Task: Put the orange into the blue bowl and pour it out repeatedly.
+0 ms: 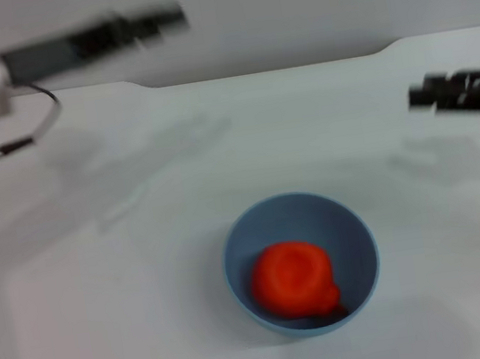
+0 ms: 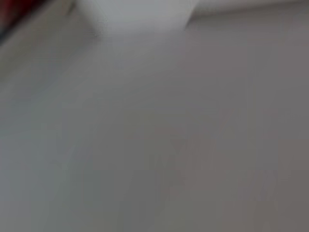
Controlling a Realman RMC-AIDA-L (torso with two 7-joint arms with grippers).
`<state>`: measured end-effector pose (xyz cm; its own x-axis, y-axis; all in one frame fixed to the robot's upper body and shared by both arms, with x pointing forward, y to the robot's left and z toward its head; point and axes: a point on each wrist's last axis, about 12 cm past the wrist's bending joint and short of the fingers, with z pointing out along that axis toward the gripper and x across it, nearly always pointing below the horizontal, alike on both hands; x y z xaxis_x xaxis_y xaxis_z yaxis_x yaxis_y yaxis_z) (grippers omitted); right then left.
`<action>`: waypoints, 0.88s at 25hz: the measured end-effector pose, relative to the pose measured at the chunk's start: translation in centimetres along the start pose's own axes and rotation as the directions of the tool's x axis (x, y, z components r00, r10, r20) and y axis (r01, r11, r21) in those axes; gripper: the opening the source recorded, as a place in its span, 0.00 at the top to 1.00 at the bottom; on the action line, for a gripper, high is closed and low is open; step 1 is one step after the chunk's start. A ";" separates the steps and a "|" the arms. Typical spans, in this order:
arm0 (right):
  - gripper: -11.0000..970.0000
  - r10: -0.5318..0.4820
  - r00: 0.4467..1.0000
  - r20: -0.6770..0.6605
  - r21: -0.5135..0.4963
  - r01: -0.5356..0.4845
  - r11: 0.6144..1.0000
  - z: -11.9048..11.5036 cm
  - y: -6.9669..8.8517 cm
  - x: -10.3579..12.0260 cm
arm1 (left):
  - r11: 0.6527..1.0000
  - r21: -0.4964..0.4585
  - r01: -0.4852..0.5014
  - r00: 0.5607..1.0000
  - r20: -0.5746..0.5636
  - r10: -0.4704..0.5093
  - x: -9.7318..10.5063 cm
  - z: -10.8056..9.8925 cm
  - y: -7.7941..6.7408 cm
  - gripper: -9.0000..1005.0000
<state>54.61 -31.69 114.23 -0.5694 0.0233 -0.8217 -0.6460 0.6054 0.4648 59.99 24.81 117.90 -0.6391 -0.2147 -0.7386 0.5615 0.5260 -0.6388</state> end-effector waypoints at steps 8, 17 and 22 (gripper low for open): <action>0.47 0.215 0.777 0.592 -0.050 -0.231 0.972 -4.3 -2.6 3.3 | 0.991 0.103 -0.089 0.802 0.597 0.010 3.6 -7.9 3.3 0.46; 0.47 -0.234 0.629 0.741 0.465 -0.229 0.855 -4.9 -3.4 11.8 | 0.728 -0.625 -0.282 0.558 0.510 0.655 11.5 -9.7 7.3 0.46; 0.47 -0.491 0.722 0.487 0.822 -0.189 0.538 -2.3 -2.0 16.1 | 0.525 -0.760 -0.383 0.538 0.279 0.795 14.1 -9.4 7.7 0.46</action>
<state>45.58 -34.39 100.85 0.1539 0.1070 -0.9823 0.1777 0.9749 0.1340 50.40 33.59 104.56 0.2493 0.0733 -0.9657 0.1399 0.9839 0.1108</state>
